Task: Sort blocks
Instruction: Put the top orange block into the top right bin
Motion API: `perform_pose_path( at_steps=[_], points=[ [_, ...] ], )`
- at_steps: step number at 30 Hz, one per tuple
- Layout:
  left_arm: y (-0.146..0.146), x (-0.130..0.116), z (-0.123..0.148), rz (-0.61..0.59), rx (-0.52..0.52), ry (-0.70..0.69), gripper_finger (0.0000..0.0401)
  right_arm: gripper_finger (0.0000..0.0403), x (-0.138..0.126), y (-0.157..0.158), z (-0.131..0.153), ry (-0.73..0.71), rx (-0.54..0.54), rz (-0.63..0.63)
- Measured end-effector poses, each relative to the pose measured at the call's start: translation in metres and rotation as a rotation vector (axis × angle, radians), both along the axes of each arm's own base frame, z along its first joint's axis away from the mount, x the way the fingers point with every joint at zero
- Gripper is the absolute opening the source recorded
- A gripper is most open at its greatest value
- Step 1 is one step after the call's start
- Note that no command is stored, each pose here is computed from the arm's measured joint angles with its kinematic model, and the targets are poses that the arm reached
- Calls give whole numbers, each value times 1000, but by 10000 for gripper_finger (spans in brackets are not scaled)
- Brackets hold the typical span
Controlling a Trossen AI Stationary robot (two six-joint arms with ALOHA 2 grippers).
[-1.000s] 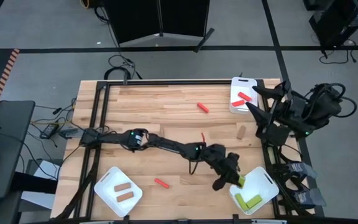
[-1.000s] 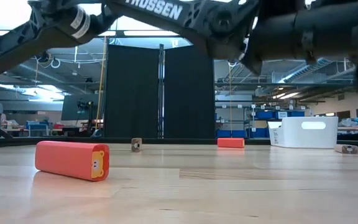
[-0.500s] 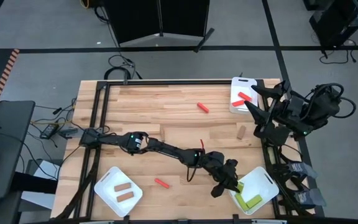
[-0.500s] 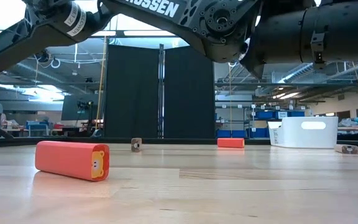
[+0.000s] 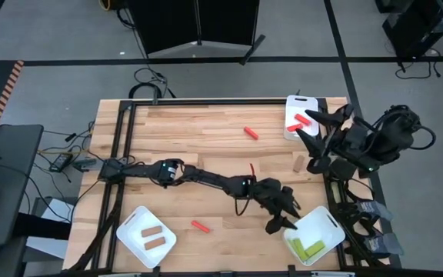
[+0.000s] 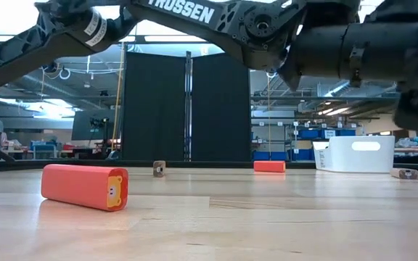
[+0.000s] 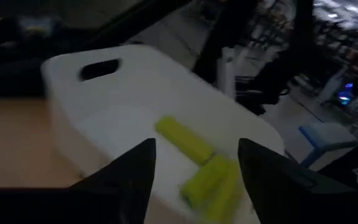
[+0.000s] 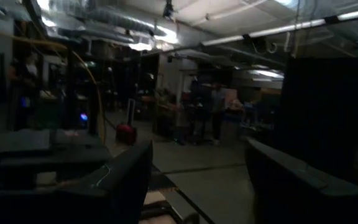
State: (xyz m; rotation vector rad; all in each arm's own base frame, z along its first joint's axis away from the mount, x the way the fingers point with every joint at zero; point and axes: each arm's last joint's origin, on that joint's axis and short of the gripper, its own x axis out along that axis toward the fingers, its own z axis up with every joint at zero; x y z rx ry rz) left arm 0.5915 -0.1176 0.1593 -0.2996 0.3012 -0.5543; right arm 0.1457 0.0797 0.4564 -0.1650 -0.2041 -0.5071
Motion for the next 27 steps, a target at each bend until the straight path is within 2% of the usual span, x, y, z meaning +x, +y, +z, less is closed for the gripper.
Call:
perform_pose_path(
  at_steps=[2, 4, 8, 10, 12, 19, 22, 27],
  points=[
    [6, 0, 8, 37, 10, 2, 225, 266, 3, 2, -3, 27, 8, -33],
    [13, -2, 26, 77, 53, -10, 197, 265, 6, 3, -7, 66, 12, -71],
    [29, -10, 57, 153, 172, 10, 104, 263, 9, 5, -16, 113, 28, -75],
    [40, -12, 62, 174, 213, 32, 46, 263, 9, 6, -19, 124, 38, -60],
    [53, -13, 63, 178, 229, 62, 13, 261, 10, 7, -23, 130, 49, -33],
    [101, -22, 76, 223, 278, 156, 5, 256, 12, 10, -38, 193, 81, 29],
    [111, -24, 79, 231, 292, 162, 4, 254, 12, 10, -43, 222, 92, 31],
    [134, -34, 108, 281, 318, 111, 3, 254, 12, 10, -49, 243, 113, 35]
  ],
)
